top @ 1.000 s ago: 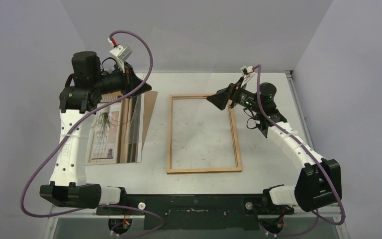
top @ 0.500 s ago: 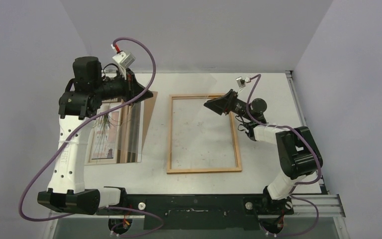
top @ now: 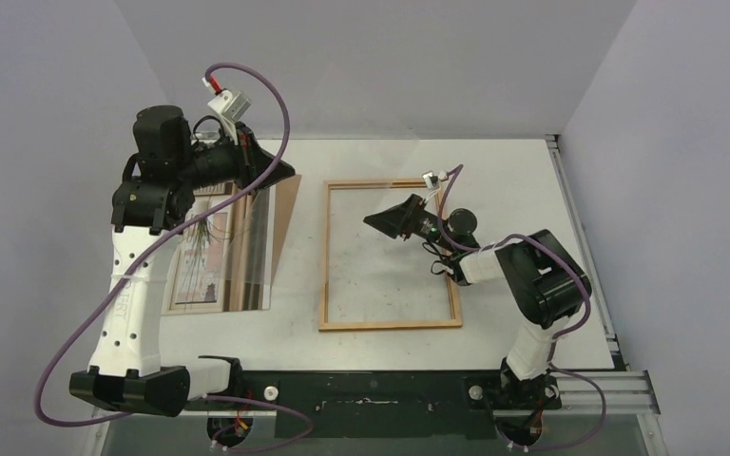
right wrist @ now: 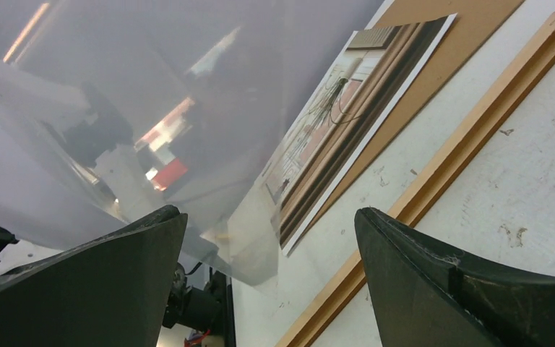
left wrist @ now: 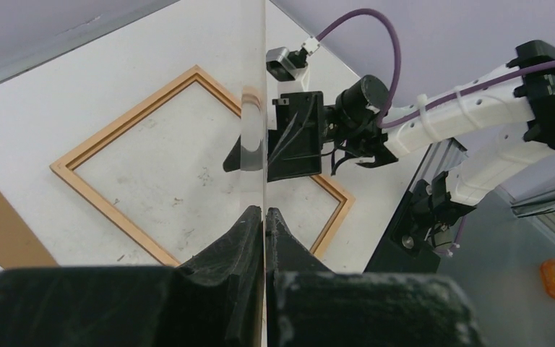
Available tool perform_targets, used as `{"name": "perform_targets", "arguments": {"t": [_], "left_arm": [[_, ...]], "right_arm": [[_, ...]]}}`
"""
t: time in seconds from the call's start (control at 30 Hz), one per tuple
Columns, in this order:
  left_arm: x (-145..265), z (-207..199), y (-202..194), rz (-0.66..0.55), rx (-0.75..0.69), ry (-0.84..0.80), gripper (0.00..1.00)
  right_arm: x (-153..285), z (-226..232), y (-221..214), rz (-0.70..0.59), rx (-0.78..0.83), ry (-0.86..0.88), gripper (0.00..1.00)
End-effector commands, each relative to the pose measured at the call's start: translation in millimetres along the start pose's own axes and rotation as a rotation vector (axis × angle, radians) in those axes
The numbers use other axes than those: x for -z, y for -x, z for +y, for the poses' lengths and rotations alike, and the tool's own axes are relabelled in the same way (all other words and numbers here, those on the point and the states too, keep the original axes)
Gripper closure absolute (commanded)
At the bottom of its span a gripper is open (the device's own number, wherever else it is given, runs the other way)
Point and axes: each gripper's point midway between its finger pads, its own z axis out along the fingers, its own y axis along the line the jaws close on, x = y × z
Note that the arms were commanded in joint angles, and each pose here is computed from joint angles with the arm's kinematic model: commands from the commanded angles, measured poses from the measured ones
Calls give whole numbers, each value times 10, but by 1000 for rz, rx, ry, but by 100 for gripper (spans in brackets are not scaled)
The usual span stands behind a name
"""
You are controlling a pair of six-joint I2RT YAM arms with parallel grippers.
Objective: Put the photo into the frame
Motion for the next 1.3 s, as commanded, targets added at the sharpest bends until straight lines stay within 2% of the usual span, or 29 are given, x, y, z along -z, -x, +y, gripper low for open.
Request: {"name": "perform_targets", "arguments": {"t": [0.0, 0.2, 0.37, 0.5, 0.7, 0.8, 0.9, 1.1, 1.17, 1.27], "left_arm": [[-21, -179, 223, -71, 8, -64, 100], [-6, -180, 227, -79, 21, -55, 100], [10, 4, 183, -87, 48, 12, 100], [-9, 234, 118, -94, 95, 75, 100], [-21, 539, -5, -106, 126, 196, 100], [-82, 644, -159, -90, 180, 213, 100], [-147, 789, -341, -63, 239, 243, 100], [-217, 988, -647, -40, 379, 263, 100], [-204, 1046, -665, -54, 384, 285, 100], [-169, 1117, -684, -76, 389, 326, 100]], "right_arm": [[-141, 200, 177, -110, 56, 86, 10], [-256, 363, 282, -155, 47, 165, 10], [-69, 613, 476, -219, 8, 295, 2], [-27, 805, 485, -200, 40, 336, 17], [99, 1007, 540, -207, 40, 359, 50], [97, 1054, 577, -214, 32, 362, 60], [86, 1080, 600, -217, 9, 368, 63], [81, 1187, 653, -229, -5, 382, 59], [55, 1160, 645, -223, -3, 348, 62], [10, 996, 616, -199, 4, 227, 74]]}}
